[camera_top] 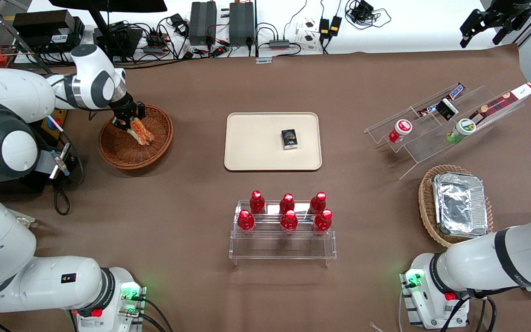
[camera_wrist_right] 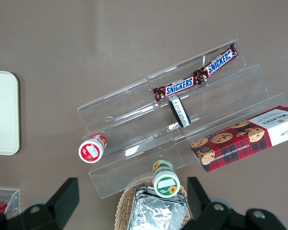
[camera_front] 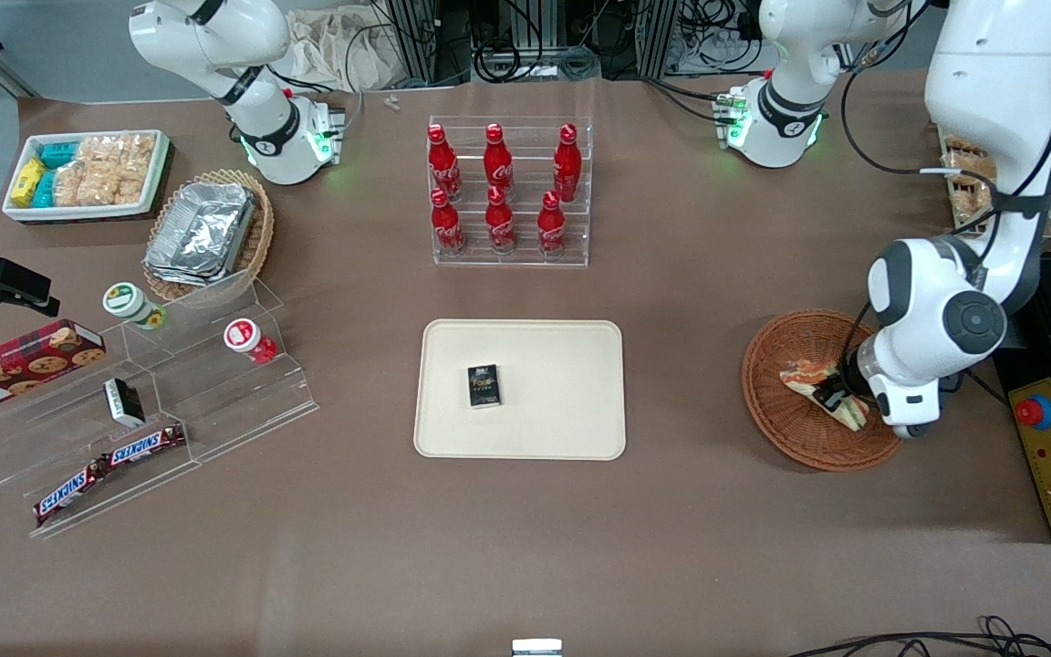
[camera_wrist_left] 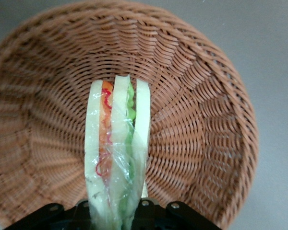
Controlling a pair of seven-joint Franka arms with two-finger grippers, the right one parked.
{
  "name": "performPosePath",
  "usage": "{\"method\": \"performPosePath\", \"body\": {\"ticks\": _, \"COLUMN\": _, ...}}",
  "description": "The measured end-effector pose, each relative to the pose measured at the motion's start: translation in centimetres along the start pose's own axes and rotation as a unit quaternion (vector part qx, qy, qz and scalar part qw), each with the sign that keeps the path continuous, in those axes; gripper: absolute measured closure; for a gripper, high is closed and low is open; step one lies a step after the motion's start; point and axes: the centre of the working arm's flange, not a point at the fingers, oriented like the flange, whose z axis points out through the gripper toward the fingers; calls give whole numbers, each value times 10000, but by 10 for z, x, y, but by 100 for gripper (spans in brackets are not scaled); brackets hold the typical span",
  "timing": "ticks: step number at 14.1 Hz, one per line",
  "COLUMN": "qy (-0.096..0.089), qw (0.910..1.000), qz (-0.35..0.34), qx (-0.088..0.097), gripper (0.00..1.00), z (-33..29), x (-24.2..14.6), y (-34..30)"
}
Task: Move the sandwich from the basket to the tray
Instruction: 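Lift the sandwich up out of the basket with the left gripper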
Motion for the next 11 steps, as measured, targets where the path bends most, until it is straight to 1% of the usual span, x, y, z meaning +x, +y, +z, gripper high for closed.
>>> {"method": "performPosePath", "body": {"ticks": 3, "qy": -24, "qw": 9999, "qz": 111, "qx": 95, "gripper": 81, "z": -75, "x": -12, "y": 5}}
{"method": "performPosePath", "body": {"ticks": 6, "qy": -68, "qw": 9990, "qz": 412, "qx": 154, "gripper": 81, "z": -144, "x": -42, "y": 25}}
{"method": "performPosePath", "body": {"ticks": 8, "qy": -129, "qw": 9970, "qz": 733, "qx": 192, "gripper": 81, "z": -172, "x": -72, "y": 46}}
{"method": "performPosePath", "body": {"ticks": 11, "qy": -178, "qw": 9923, "qz": 1212, "qx": 172, "gripper": 81, "z": -179, "x": -121, "y": 74}}
